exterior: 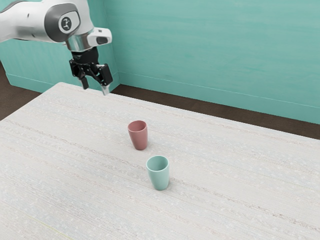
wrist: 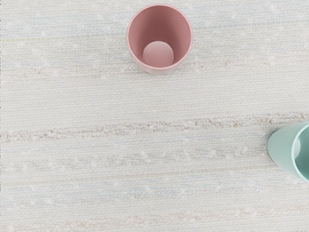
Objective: Place the left cup onto the right cup
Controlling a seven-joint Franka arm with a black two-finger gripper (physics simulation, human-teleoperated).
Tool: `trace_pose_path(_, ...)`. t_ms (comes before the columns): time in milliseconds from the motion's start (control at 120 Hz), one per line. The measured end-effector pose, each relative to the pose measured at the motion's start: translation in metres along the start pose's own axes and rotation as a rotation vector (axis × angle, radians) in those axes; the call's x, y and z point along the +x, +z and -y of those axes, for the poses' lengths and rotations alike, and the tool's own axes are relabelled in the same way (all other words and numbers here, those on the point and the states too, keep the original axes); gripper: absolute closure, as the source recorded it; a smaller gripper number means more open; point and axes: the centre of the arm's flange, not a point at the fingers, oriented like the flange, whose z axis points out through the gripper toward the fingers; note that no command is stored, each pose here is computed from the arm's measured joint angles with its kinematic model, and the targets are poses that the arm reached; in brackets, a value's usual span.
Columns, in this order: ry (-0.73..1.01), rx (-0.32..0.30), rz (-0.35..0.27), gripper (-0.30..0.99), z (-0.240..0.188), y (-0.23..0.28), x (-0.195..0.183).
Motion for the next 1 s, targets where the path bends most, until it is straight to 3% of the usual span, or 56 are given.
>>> trace_pose_path(542, -0.039, -0.002, 0.053, 0.0, 0.029, 0.034, 0.005)
trace_pose_path(742, -0.039, 0.0, 0.086, 0.0, 0.033, 0.066, 0.02)
trace_pose_path(1000, -0.04, 0.02, 0.066, 0.0, 0.044, 0.081, 0.057)
